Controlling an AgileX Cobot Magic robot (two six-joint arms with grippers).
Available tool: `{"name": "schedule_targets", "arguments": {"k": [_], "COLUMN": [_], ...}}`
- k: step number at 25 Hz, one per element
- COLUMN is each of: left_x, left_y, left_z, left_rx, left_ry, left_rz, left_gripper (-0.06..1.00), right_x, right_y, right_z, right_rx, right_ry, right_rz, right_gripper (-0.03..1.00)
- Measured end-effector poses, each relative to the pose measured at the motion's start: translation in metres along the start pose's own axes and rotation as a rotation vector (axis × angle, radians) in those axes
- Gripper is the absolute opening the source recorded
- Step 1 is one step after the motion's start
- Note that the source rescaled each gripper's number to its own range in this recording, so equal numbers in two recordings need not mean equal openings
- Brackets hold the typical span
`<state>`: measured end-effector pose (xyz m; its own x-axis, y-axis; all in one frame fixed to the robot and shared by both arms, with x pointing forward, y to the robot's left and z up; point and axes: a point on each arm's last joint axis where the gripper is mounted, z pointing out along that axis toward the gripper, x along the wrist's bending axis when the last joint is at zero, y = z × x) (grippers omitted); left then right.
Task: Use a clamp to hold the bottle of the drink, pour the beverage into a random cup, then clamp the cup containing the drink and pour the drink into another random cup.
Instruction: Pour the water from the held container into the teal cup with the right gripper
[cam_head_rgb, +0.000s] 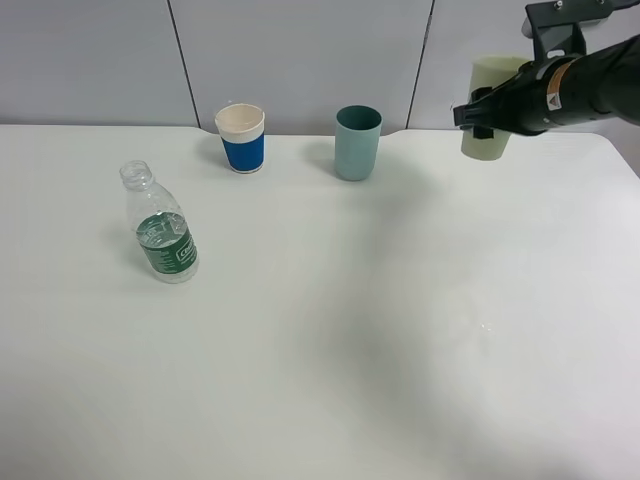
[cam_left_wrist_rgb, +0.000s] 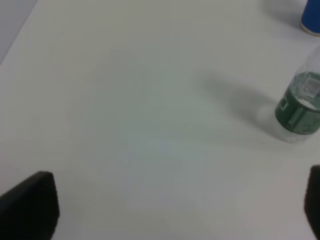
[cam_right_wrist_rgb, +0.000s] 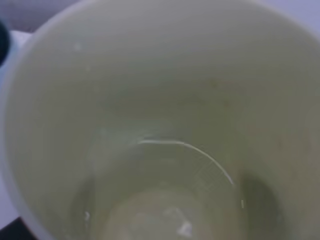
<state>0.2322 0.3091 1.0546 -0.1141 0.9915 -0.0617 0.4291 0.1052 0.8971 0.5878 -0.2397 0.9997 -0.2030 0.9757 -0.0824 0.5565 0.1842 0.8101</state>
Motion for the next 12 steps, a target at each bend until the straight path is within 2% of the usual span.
{"name": "schedule_targets", "arguments": {"k": [6, 12], "left_x": [0.000, 0.000], "left_y": [0.000, 0.000], "left_z": [0.000, 0.000], "left_rx": [0.000, 0.000], "left_ry": [0.000, 0.000], "left_rz": [0.000, 0.000], "left_gripper": [1.00, 1.00], "right_x": [-0.004, 0.013], "right_y": [0.017, 0.016], "right_z": [0.000, 0.024], "right_rx": [-0.020, 0.059], "right_ry": [-0.061, -0.111], "right_rz": [-0.026, -0.085], "right_gripper": [0.00, 0.00]}}
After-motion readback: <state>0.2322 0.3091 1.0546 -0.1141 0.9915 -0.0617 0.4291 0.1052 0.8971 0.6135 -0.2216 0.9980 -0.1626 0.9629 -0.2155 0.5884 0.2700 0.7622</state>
